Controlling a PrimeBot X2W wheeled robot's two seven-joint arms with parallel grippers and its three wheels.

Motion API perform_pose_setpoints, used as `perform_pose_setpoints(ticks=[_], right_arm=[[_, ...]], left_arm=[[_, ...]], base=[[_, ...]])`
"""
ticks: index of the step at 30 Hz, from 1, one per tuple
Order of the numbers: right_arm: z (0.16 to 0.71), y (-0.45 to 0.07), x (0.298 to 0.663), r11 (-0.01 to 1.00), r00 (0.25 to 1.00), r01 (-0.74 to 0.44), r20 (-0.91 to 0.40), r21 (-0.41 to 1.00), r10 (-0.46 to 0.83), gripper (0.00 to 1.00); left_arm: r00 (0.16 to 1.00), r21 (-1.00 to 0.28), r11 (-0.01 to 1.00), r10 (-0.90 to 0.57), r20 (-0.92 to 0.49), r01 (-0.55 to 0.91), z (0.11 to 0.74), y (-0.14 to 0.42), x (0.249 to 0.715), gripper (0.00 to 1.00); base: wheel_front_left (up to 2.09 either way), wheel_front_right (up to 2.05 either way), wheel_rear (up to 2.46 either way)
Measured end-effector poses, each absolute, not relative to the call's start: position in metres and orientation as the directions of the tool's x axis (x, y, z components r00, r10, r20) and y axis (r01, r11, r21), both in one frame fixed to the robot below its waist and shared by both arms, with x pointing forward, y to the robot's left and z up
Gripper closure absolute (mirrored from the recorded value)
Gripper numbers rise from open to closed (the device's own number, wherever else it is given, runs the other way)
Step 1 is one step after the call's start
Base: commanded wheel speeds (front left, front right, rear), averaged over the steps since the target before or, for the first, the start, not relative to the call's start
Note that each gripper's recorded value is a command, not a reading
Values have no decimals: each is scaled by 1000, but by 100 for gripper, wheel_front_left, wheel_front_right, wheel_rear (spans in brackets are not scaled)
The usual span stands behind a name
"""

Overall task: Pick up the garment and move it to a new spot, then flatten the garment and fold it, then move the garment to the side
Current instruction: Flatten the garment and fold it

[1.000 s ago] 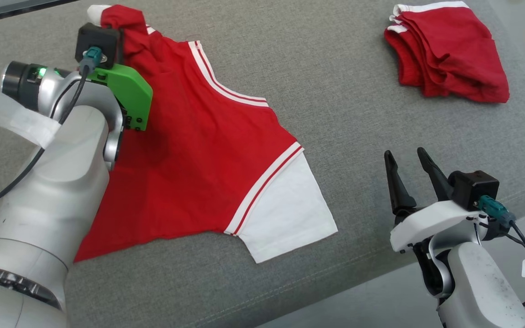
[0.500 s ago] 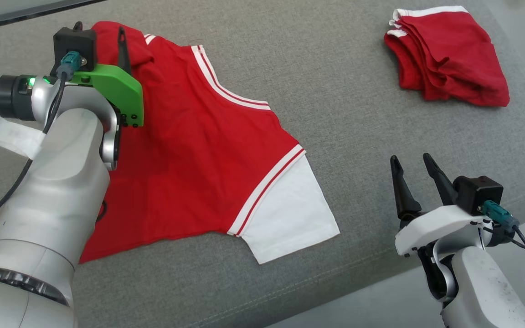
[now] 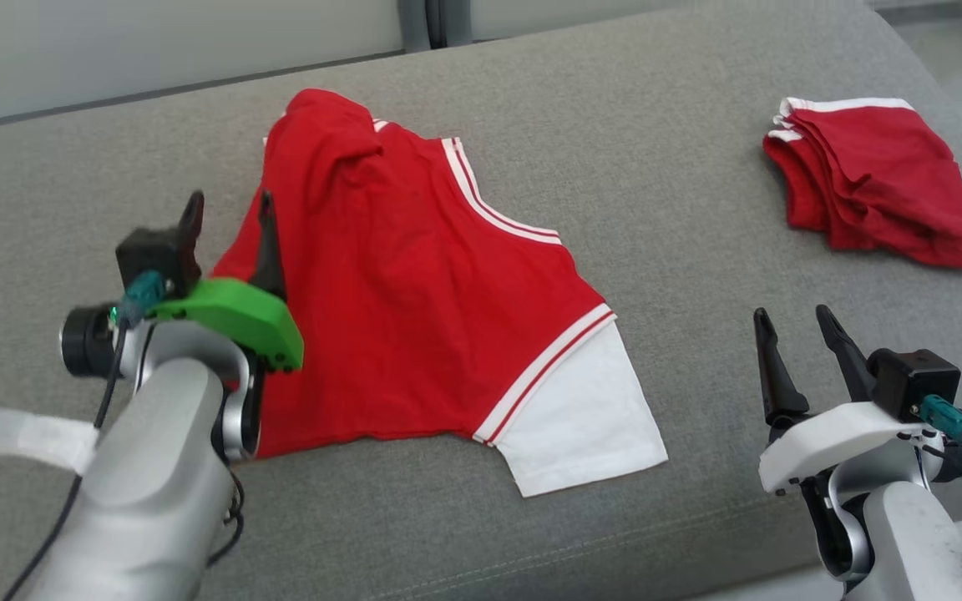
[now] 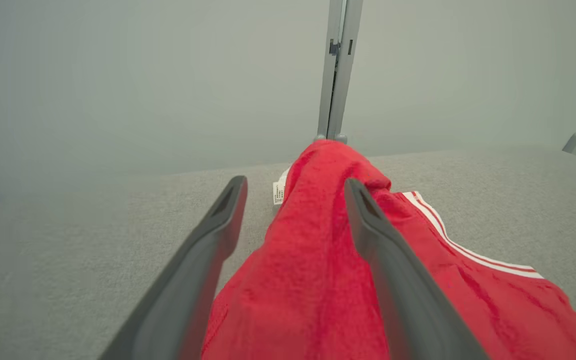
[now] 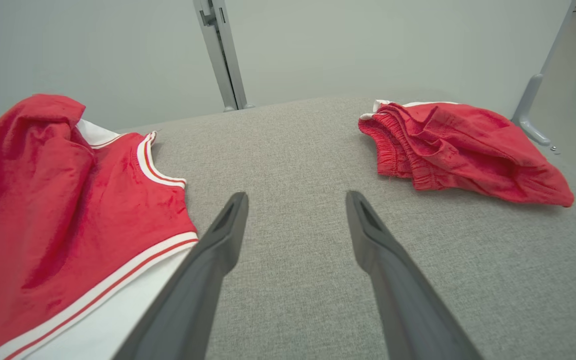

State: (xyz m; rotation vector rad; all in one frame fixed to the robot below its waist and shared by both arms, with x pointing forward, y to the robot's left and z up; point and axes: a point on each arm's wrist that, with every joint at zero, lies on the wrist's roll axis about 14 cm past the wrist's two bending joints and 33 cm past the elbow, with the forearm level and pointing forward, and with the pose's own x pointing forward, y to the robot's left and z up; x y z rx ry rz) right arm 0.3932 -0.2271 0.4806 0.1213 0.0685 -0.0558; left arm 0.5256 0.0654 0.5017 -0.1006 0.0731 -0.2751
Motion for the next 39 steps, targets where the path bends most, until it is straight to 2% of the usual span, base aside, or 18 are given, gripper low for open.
perform_pose_setpoints(ticks=[8,23,39], right_arm=[[503,-208,387,993,1000,-1,-21,115,3,0],[529,-180,372,990,996,-85,43,114,80,0],[533,-164,352,985,991,-131,56,111,125,0]], left_arm=[[982,-158,975,-170,-76,156,485,118,449,0],[998,-255,967,-35,-51,21,495,163,369,0],[998,-256,967,-5,-64,-12,491,176,341,0]], base=[[0,0,0],[0,0,0],[0,0,0]])
